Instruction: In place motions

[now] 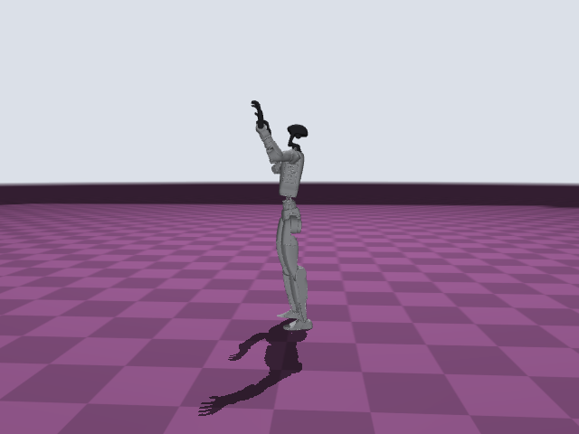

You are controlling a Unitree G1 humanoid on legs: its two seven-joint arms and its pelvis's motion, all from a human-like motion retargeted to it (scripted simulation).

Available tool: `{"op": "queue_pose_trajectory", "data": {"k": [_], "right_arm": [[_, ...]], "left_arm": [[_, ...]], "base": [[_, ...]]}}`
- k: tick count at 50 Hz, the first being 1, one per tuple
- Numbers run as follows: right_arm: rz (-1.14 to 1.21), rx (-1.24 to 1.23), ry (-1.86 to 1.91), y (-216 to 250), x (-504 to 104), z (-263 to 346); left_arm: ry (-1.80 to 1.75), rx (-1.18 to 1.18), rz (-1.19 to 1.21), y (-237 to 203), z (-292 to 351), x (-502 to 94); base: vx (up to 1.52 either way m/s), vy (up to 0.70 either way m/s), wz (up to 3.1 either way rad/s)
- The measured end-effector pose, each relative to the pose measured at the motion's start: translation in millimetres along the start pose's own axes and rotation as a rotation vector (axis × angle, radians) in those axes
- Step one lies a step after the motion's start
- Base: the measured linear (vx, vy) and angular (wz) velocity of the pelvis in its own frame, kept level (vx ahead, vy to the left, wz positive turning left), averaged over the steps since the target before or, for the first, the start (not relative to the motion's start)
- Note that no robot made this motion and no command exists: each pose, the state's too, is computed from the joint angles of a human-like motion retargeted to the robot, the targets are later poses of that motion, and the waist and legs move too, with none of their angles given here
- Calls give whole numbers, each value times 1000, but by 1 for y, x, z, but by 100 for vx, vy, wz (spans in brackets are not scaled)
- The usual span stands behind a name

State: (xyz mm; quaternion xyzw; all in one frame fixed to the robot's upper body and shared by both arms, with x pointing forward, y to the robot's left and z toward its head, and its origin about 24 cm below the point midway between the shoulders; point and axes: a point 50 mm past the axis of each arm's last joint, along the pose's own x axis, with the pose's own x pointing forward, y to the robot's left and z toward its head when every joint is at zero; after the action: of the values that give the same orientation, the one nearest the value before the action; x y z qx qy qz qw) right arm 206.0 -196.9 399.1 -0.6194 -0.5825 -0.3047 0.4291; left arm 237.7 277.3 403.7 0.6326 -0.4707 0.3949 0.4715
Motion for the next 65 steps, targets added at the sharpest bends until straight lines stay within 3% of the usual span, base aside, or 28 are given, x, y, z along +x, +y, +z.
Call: {"op": "queue_pose_trajectory", "data": {"k": [5,10,15,20,24,26,28,30,32,35,38,40,43,47,50,53,57,60,62,65], "right_arm": [[253,24,496,53,-66,-60],[492,308,997,104,-164,-79],[781,516,1355,119,-278,-55],[1260,558,1601,89,-407,19],[1786,655,1861,32,-501,123],[2024,904,2150,-11,-527,189],[2061,1358,2573,-57,-528,246],[1737,1779,3014,-94,-515,282],[1075,1811,3399,-113,-507,296],[-32,1237,3655,-119,-516,296],[-872,633,3447,-112,-536,262],[-1179,509,3234,-100,-546,225],[-1226,783,2915,-73,-550,131],[-693,1107,2578,-51,-503,-26],[-229,1056,2318,-23,-418,-130],[116,943,2018,23,-299,-191],[498,745,1531,72,-139,-194],[680,409,1170,76,-40,-169],[686,111,895,66,26,-140],[512,-316,407,35,116,-66]], "left_arm": [[393,-82,-164,-29,-58,-41],[805,-201,-372,-63,-99,-113],[1125,-615,-641,-94,-90,-213],[1371,-1133,-795,-92,-35,-333],[1822,-1183,-1007,-45,33,-461],[2080,-1132,-1124,-9,77,-515],[2338,-1062,-1205,28,124,-553],[2595,-983,-1221,66,171,-576],[2813,-914,-1240,105,208,-587],[3044,-765,-1348,155,250,-590],[3168,-603,-1418,189,265,-588],[3229,-547,-1468,205,266,-587],[3251,-567,-1671,215,260,-585],[3118,-517,-1778,210,244,-591],[3028,-417,-1618,195,227,-597],[3038,-427,-1478,177,216,-598],[3010,-546,-1455,155,197,-598],[2874,-582,-1519,130,174,-596],[2779,-589,-1573,114,164,-593],[2655,-623,-1661,96,155,-589]], "base": [[0,0,0],[0,0,0],[0,0,0],[0,0,0],[6,-1,-4],[0,0,0],[2,1,-19],[1,0,-10],[0,0,0],[-2,1,8],[-8,0,29],[-4,-7,35],[3,-15,49],[2,-13,25],[-4,-11,-23],[-8,-13,-40],[-3,-16,-24],[-9,-21,-1],[-3,-17,15],[2,-7,24]]}}
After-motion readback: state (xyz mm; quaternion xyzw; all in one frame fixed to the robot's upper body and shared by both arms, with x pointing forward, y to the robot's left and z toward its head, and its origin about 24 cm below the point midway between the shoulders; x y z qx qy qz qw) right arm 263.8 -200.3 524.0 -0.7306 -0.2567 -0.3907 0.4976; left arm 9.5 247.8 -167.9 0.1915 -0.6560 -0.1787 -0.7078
